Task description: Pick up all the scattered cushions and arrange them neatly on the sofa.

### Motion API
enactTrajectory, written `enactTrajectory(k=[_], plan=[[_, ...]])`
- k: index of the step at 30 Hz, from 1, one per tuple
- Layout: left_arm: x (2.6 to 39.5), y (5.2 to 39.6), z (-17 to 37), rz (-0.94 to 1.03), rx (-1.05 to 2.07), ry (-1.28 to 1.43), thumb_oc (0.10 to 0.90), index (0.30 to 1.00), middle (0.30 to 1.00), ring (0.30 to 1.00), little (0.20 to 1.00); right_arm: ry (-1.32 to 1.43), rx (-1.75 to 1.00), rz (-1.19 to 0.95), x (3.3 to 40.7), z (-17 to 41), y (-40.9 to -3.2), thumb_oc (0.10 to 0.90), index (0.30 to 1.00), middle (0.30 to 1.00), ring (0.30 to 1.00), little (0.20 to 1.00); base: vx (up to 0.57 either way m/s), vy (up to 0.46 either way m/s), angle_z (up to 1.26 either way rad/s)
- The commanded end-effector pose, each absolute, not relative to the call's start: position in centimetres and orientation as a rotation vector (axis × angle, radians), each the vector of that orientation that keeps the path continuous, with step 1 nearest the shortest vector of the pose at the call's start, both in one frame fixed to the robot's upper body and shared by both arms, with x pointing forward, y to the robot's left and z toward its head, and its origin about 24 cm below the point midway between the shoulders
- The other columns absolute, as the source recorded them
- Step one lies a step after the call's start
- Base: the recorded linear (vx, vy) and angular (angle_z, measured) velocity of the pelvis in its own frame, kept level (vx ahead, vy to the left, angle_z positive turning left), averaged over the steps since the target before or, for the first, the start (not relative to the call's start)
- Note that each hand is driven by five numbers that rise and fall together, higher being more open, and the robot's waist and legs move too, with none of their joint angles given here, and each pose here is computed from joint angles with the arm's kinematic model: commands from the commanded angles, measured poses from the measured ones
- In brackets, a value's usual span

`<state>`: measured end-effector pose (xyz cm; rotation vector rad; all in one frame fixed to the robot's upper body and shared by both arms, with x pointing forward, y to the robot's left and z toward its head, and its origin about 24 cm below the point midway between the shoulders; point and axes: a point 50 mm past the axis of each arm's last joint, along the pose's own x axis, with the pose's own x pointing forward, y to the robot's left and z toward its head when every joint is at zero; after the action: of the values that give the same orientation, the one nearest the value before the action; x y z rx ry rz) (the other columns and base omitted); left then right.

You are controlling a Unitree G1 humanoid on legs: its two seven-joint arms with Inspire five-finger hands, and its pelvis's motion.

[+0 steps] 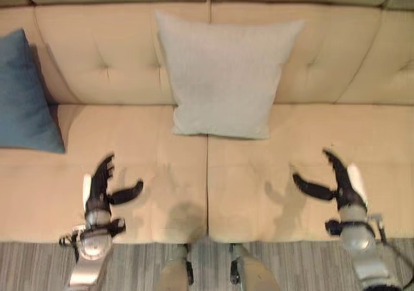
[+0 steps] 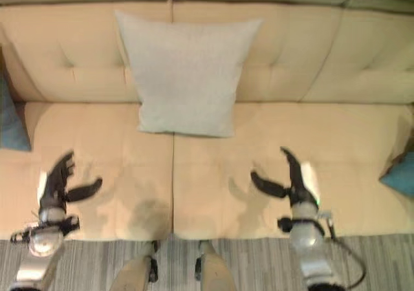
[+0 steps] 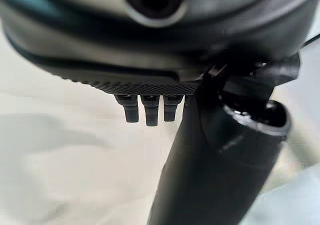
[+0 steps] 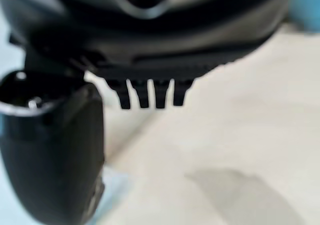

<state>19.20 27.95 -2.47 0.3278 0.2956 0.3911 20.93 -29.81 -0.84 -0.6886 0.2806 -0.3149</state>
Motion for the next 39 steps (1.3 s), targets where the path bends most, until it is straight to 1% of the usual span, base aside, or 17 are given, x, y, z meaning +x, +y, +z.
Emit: enactTrajectory(k=[1,2,6,7,10,13,15,17,20,23,24,28,32,36,39], plan=[[16.9,27.5,-5.5,0.34,0.382,0.433,0.8,0.9,0.9,0.9,0.9,0.391,-0.727,-0.261,19.0,-3.7,-29.8,0.8,0.9,0.9,0.9,0.9,-0.04,-0.122,-0.01],[15.8,27.4,-6.9,0.344,0.376,0.506,0.8,0.9,0.9,0.9,0.9,0.462,-0.703,-0.243,18.1,-5.2,-29.5,0.8,0.9,0.9,0.9,0.9,-0.03,-0.092,-0.01],[15.8,27.4,-6.9,0.345,0.375,0.505,0.8,0.9,0.9,0.9,0.9,0.461,-0.703,-0.243,18.2,-5.2,-29.4,0.8,0.9,0.9,0.9,0.9,-0.03,-0.06,-0.02],[11.6,26.7,-11.2,0.341,0.398,0.765,0.8,0.9,0.9,0.9,0.9,0.653,-0.681,-0.201,15.1,-8.9,-28.9,0.8,0.9,0.9,0.9,0.9,-0.1,-0.197,-0.01],[11.0,26.3,-12.2,0.351,0.401,0.825,0.8,0.9,0.9,0.9,0.9,0.699,-0.673,-0.213,14.3,-9.7,-29.0,0.8,0.9,0.9,0.9,0.9,-0.16,-0.151,0.04],[11.2,25.7,-13.0,0.354,0.395,0.861,0.8,0.9,0.9,0.9,0.9,0.737,-0.66,-0.242,14.4,-10.1,-29.2,0.8,0.9,0.9,0.9,0.9,-0.33,-0.091,0.2],[10.7,25.0,-13.7,0.335,0.394,0.915,0.8,0.9,0.9,0.9,0.9,0.748,-0.651,-0.271,14.8,-10.1,-29.5,0.8,0.9,0.9,0.9,0.9,-0.23,-0.015,0.08],[10.1,24.6,-14.2,0.326,0.387,0.954,0.8,0.9,0.9,0.9,0.9,0.767,-0.652,-0.271,14.8,-10.3,-29.6,0.8,0.9,0.9,0.9,0.9,-0.1,0.03,0.03],[10.2,24.0,-14.4,0.311,0.375,0.959,0.8,0.9,0.9,0.9,0.9,0.791,-0.65,-0.27,14.8,-10.6,-29.6,0.8,0.9,0.9,0.9,0.9,-0.1,0.084,0.04],[10.9,23.5,-14.4,0.289,0.371,0.94,0.8,0.9,0.9,0.9,0.9,0.828,-0.642,-0.273,14.7,-11.0,-29.6,0.8,0.9,0.9,0.9,0.9,-0.12,0.118,-0.25],[12.1,23.1,-14.1,0.257,0.391,0.905,0.8,0.9,0.9,0.9,0.9,0.849,-0.646,-0.278,14.6,-11.3,-29.5,0.8,0.9,0.9,0.9,0.9,-0.18,0.153,-0.15],[13.2,23.1,-13.7,0.252,0.402,0.876,0.8,0.9,0.9,0.9,0.9,0.858,-0.596,-0.299,15.0,-11.5,-28.9,0.8,0.9,0.9,0.9,0.9,-0.24,0.18,0.05],[14.6,23.5,-13.4,0.231,0.461,0.865,0.8,0.9,0.9,0.9,0.9,0.842,-0.547,-0.305,16.4,-11.6,-27.5,0.8,0.9,0.9,0.9,0.9,-0.37,0.143,-0.08],[14.1,23.6,-13.7,0.243,0.461,0.894,0.8,0.9,0.9,0.9,0.9,0.856,-0.537,-0.295,16.1,-11.9,-27.1,0.8,0.9,0.9,0.9,0.9,-0.29,0.082,-0.27],[11.7,24.3,-14.5,0.242,0.482,0.992,0.8,0.9,0.9,0.9,0.9,0.894,-0.523,-0.276,15.1,-12.6,-26.6,0.8,0.9,0.9,0.9,0.9,-0.16,0.02,-0.3]])
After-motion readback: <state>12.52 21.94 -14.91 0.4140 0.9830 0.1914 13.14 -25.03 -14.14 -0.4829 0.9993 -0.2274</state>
